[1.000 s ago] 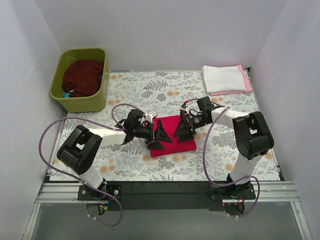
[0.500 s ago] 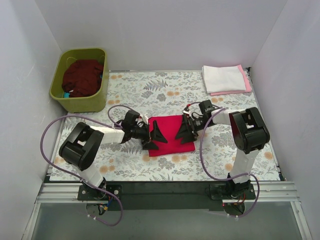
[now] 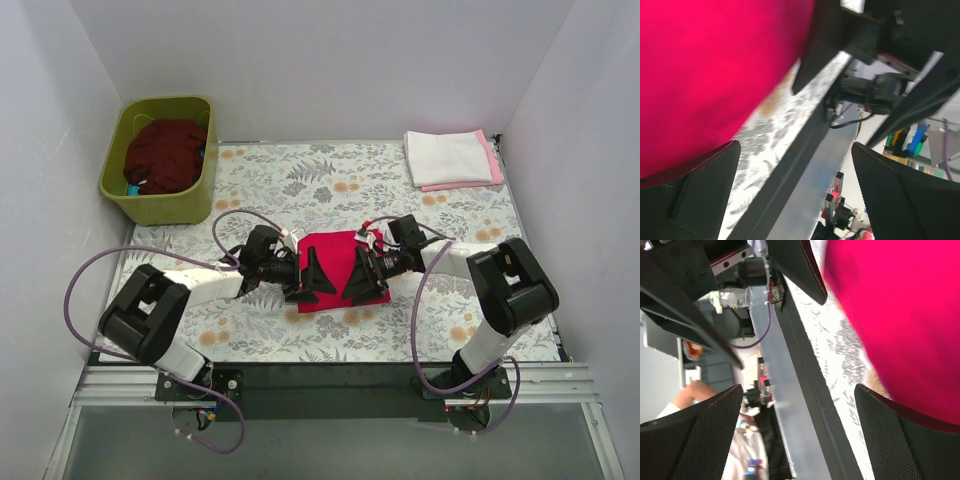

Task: Fold and stack the t-shirts
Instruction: Fold the tshirt

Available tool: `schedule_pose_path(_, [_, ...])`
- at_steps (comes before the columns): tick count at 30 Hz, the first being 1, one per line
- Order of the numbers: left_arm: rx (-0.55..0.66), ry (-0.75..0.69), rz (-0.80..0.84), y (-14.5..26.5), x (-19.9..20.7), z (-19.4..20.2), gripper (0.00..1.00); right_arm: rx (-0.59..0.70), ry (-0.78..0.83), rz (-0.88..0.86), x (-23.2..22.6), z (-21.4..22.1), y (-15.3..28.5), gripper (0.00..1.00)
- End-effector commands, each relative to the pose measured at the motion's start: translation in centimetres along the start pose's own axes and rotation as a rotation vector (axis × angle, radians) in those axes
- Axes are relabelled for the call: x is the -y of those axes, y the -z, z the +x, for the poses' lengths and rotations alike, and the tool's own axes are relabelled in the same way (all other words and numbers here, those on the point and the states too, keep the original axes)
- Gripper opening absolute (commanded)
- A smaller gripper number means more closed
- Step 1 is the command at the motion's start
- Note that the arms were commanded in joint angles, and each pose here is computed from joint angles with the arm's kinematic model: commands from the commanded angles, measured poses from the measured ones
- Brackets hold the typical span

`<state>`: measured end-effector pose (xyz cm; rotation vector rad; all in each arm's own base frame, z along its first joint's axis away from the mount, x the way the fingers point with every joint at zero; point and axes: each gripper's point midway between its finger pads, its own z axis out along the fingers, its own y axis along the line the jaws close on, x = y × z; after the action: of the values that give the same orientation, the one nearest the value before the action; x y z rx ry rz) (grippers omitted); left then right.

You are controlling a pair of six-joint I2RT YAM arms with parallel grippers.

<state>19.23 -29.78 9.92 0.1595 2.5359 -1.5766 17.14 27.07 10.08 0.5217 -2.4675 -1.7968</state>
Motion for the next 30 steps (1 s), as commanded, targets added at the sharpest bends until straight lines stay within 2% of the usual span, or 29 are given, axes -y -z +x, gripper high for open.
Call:
schedule_pose_path(1, [-0.006, 0.089, -0.112, -0.7, -3.9, 1.0, 0.93, 0.029, -0.024, 0.022, 2.1, -0.9, -0.7, 0.98])
schedule_pose_path(4, [-0.015, 0.146, -0.173, -0.8, -6.7, 1.6, 0.94, 0.027, -0.066, 0.043, 4.3, -0.6, -0.7, 0.98])
schedule_pose_path(8, [-0.018, 0.15, -0.206, -0.6, -8.2, 1.3, 0.94, 0.045, -0.097, 0.083, 6.8, 0.0, 0.1, 0.98])
schedule_pose_path(12, [-0.02, 0.133, -0.204, 0.2, -7.8, 1.1, 0.94, 0.043, -0.084, 0.049, 4.5, -0.2, 1.1, 0.98])
schedule_pose_path(15, [-0.019, 0.038, -0.105, 1.3, -4.3, 0.5, 0.94, 0.061, 0.044, 0.003, 0.7, -1.5, 2.3, 0.98])
schedule_pose_path(20, [0.063, -0.168, 0.055, 2.9, 3.7, -3.8, 0.94, 0.16, 0.229, -0.013, -4.3, -6.7, 4.8, 0.98])
schedule_pose_path(26, [0.141, -0.187, 0.008, 1.5, 3.0, -8.8, 0.94, 0.214, 0.275, 0.058, -1.6, -12.5, 5.4, 0.98])
schedule_pose_path(30, [0.188, -0.111, -0.037, -0.6, -0.9, -12.2, 0.94, 0.216, 0.211, 0.086, 3.1, -15.2, 5.3, 0.98])
